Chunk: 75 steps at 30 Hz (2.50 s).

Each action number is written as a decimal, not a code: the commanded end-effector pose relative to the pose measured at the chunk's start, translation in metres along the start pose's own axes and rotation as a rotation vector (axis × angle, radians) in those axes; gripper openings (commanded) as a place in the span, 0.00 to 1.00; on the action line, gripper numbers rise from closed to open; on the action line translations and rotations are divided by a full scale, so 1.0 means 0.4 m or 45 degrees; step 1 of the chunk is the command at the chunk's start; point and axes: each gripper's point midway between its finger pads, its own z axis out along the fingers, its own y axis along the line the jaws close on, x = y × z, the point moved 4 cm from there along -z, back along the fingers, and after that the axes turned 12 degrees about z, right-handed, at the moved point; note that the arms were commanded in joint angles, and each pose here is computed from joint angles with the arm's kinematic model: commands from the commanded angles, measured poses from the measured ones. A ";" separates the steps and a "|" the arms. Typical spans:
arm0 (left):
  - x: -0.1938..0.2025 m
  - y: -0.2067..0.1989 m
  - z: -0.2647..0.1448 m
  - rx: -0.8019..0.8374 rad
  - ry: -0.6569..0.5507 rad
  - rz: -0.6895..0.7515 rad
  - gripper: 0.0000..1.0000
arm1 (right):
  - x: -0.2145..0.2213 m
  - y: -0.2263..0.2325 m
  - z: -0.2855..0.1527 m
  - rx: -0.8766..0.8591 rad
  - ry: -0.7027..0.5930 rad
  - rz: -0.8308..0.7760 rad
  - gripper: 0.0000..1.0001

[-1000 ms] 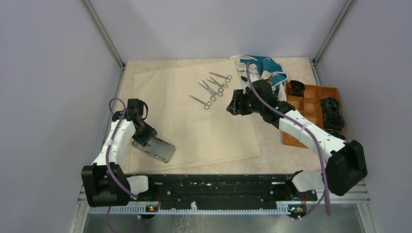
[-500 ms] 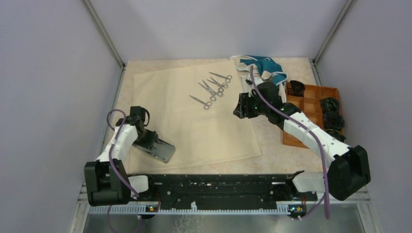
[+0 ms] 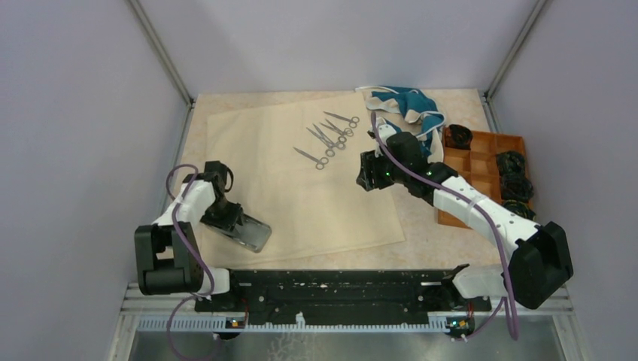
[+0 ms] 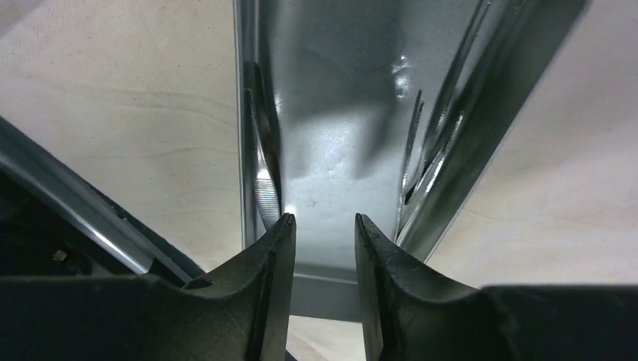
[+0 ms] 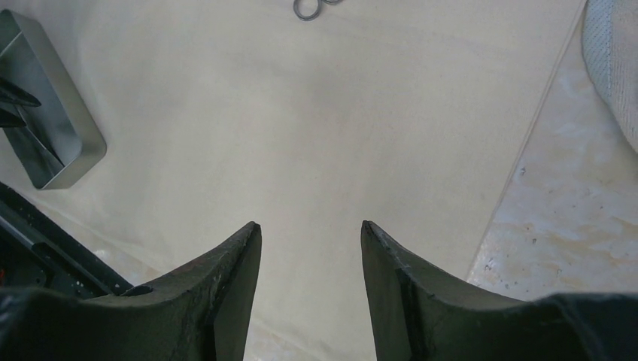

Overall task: Open and lay out the surgical kit
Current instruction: Adjust the medical item in the container, then pick up the medical item from the container.

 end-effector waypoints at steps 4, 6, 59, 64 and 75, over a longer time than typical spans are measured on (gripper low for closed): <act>-0.013 0.035 -0.009 -0.195 0.004 -0.017 0.45 | -0.023 0.005 0.001 0.004 -0.045 -0.029 0.52; -0.010 0.039 0.000 -0.223 0.018 -0.021 0.46 | -0.022 0.004 0.001 0.008 -0.046 -0.028 0.53; -0.042 -0.070 0.066 -0.059 -0.033 0.134 0.28 | -0.040 0.018 -0.017 0.002 -0.052 -0.037 0.52; -0.037 -0.063 0.084 -0.040 -0.044 0.151 0.34 | -0.045 0.023 -0.022 -0.005 -0.060 -0.032 0.52; -0.016 -0.035 0.022 0.059 -0.067 0.187 0.15 | -0.054 0.045 -0.048 -0.068 -0.088 -0.018 0.52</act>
